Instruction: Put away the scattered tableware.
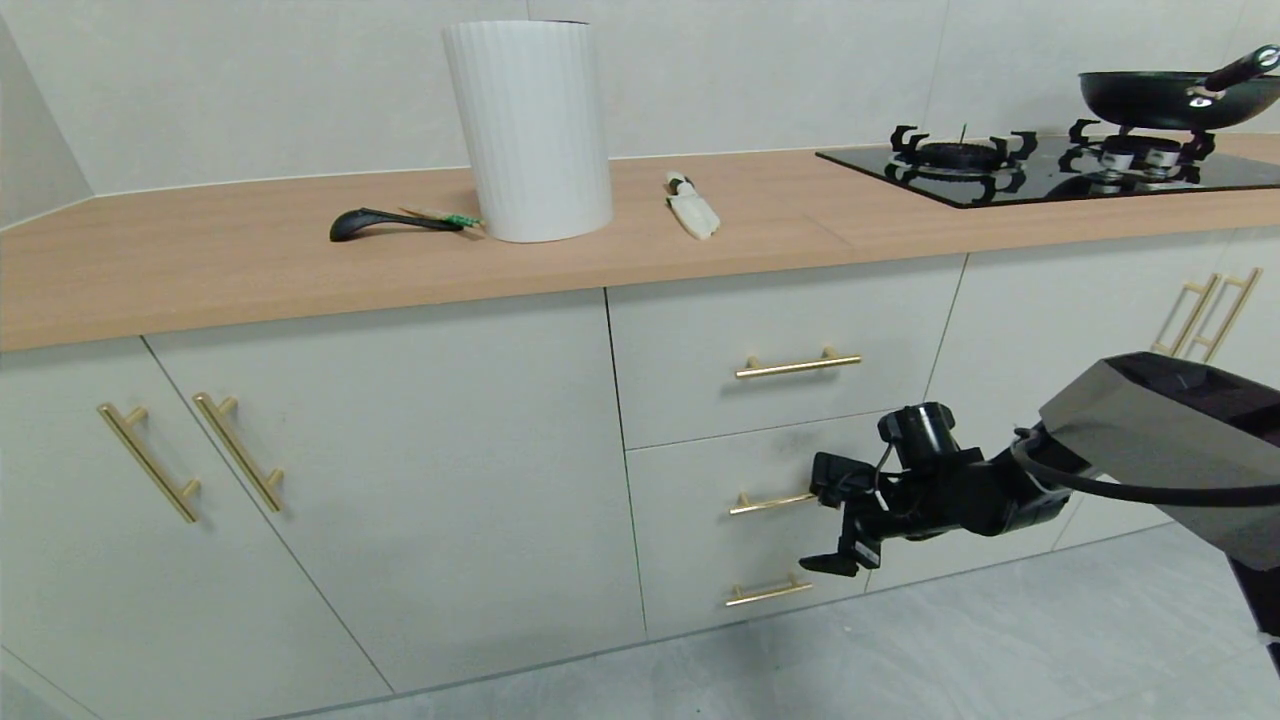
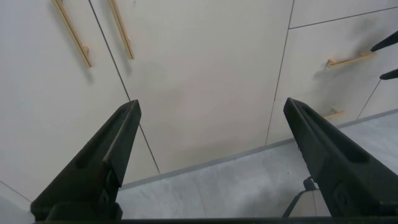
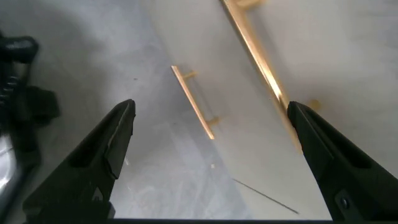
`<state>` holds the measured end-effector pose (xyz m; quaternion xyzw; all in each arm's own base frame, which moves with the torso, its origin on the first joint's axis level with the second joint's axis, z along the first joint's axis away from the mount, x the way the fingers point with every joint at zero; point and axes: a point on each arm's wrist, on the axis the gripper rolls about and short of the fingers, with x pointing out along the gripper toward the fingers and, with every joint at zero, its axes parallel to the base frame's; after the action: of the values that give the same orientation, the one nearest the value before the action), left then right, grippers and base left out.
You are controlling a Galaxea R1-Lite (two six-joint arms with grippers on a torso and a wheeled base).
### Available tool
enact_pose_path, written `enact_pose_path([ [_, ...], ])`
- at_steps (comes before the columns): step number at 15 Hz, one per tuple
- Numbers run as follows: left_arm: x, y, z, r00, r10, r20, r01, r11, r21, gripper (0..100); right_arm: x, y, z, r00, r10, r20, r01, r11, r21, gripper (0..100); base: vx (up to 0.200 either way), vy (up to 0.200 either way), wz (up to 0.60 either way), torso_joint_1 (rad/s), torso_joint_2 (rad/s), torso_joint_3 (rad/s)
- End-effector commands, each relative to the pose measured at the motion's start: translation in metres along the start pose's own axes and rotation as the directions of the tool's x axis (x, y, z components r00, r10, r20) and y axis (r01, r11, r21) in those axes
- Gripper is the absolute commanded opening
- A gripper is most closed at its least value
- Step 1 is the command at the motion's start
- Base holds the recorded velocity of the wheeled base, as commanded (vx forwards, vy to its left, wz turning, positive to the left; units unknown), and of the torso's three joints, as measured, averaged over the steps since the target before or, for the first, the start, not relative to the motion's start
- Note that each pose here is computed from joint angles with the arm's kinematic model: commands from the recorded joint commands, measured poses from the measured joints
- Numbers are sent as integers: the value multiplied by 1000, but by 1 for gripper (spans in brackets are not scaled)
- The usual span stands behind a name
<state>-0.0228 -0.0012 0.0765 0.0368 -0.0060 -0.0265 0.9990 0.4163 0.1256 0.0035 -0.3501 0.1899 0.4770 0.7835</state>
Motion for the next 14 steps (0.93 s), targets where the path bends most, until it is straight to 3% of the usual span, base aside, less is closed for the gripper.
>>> enact_pose_path([
  [1,0,0,0,1000,0,1,0,1000,0,100,6,-3,-4,1000,-4,0,4,1000,0,100,0,0,0,0,0,0],
  [6,0,0,0,1000,1,1,-1,1000,0,100,29,-11,-8,1000,-12,15,12,1000,-29,100,0,0,0,0,0,0],
  [14,0,0,0,1000,1,-1,-1,1000,0,100,53,-4,6,999,13,45,-10,997,-71,100,0,0,0,0,0,0],
])
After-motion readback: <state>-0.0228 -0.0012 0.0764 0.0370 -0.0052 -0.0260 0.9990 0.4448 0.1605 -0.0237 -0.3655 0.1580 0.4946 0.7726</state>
